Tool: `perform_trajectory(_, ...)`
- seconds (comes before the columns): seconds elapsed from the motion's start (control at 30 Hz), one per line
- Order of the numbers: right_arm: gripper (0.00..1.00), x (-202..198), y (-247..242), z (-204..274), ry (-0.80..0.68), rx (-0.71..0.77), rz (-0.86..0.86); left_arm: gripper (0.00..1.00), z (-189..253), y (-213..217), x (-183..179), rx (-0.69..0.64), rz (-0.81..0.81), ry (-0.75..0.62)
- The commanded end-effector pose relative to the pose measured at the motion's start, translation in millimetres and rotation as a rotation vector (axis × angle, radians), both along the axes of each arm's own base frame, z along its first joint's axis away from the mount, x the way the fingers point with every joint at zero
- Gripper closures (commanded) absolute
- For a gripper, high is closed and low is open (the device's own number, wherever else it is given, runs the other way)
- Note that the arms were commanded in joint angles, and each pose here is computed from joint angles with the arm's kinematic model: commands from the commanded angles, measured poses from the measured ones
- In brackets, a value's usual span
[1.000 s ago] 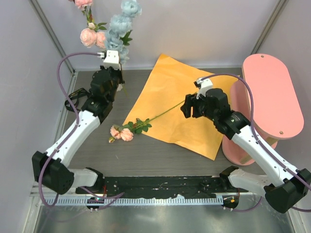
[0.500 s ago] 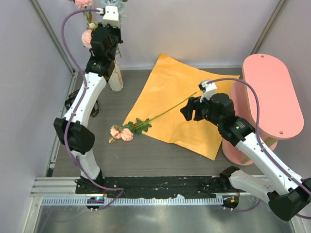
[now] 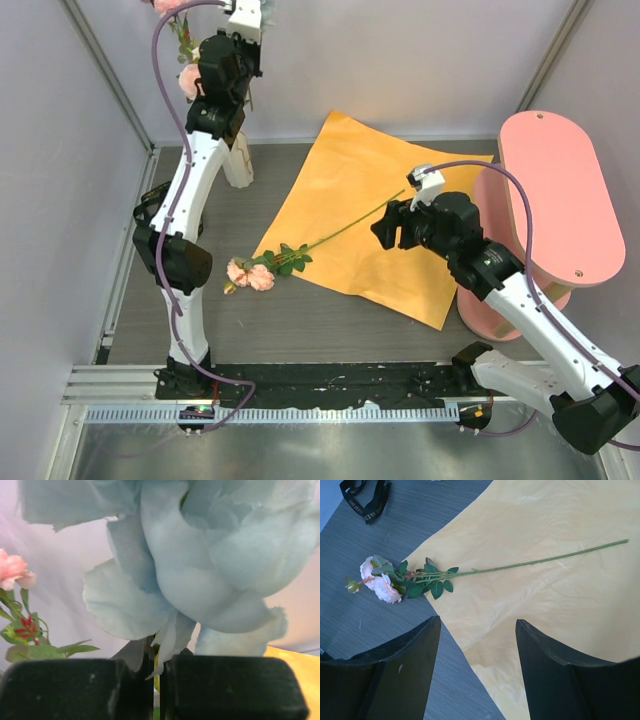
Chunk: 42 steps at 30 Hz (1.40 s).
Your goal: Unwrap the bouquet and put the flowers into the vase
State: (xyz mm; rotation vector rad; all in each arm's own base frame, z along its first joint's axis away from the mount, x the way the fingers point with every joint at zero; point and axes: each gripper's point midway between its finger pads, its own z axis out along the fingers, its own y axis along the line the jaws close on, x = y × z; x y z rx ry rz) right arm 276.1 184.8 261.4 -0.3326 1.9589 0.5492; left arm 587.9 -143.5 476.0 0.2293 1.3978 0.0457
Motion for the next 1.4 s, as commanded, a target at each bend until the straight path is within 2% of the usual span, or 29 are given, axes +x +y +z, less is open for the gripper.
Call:
perform_trajectory(0.0,0.32,3,3,5,-0.031,0.006,0.012,1.00,33,14,-9,0.052,0.054,-0.071)
perform_trajectory(0.13,0.33,3,4,7,-0.034,0.010,0.013,1.00,19,24,-4,0.142,0.113,-0.038)
perform_trajectory(0.3,0.33,4,5,3,-0.024,0.004,0.020,1.00,10,32,3,0.177,0.148,-0.032)
perform_trajectory(0.7,0.33,5,6,-2,-0.011,0.001,0.020,1.00,-16,41,10,0.151,0.190,0.038)
perform_trajectory(1.07,0.33,6,9,-5,-0.001,0.005,0.028,1.00,32,39,-12,0.090,0.153,-0.043)
perform_trajectory(1.37,0.32,5,11,-6,0.004,0.010,0.032,1.00,-3,42,2,0.111,0.181,0.029)
